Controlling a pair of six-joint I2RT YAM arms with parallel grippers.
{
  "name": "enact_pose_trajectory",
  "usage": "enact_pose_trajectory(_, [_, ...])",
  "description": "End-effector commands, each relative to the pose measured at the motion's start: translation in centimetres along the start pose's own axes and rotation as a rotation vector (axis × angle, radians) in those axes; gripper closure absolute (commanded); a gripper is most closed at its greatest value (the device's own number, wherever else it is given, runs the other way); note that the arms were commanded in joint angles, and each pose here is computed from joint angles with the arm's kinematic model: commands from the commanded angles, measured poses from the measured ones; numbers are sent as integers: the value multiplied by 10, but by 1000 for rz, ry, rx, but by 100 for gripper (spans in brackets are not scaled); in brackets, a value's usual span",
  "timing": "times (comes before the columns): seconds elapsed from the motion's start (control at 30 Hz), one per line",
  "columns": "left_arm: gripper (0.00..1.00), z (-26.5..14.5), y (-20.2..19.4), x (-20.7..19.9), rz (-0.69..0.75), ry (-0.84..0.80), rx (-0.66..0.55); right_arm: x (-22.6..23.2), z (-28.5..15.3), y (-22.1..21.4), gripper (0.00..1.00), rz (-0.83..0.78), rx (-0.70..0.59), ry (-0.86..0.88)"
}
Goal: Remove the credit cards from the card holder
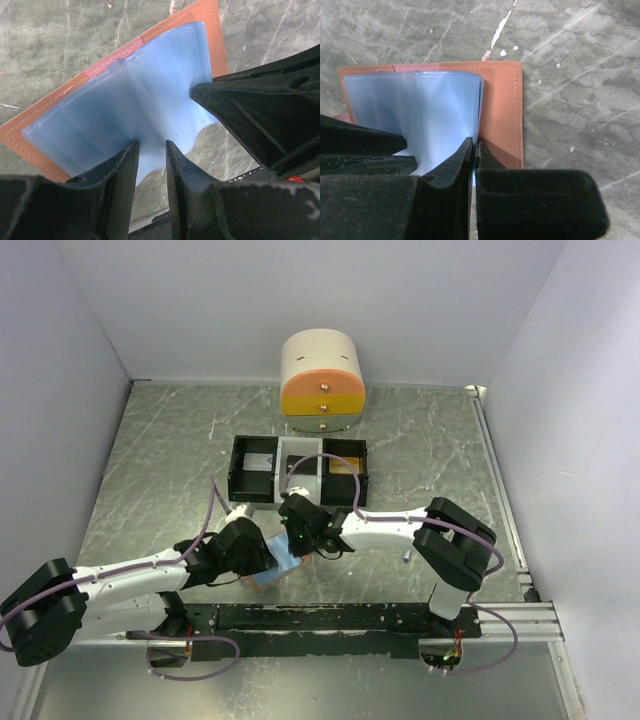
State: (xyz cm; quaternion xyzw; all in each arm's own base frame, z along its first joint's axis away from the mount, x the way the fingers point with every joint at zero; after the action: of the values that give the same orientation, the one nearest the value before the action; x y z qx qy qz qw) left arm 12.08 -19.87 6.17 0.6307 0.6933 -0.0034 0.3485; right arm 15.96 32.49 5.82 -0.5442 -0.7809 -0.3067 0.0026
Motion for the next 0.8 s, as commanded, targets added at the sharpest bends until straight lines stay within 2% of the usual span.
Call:
enact_pose_trajectory(0.0, [60,0,-4,9,4,25,-4,-10,9,-13,100,6,49,-110])
enact_pose_trajectory(0.2, [60,-1,-2,7,2,25,-9,-29,0,-11,100,-43,17,-259])
enact_pose_trajectory(0.27, [60,0,-2,7,0,22,-9,-25,-4,-11,100,-53,4,-228])
enact_pose_trajectory(0.43, [60,1,-3,7,0,23,-6,8,-7,-17,100,-8,25,47])
enact_pose_trajectory(0.5, [60,1,-3,6,0,21,-3,16,-4,-18,100,5,41,89])
enact_pose_trajectory(0.63, [60,2,-4,6,1,22,3,17,0,-17,100,22,42,77])
enact_pose_trajectory(0.77, [59,-2,-1,6,-2,29,-7,-2,-7,-16,100,82,-7,-50])
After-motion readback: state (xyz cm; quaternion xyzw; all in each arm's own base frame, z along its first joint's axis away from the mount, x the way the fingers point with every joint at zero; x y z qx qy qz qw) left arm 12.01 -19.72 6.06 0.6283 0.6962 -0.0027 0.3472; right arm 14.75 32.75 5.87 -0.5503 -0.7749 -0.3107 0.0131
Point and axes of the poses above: each gripper's point midway between its finger pads, its own z axis out along the fingers, its own x axis along the line the jaws close on, y = z × x, the point moved 5 cm from there along -z, back along the fingers, and after that the axes turned 5 degrees about z, right-handed, at the moved point
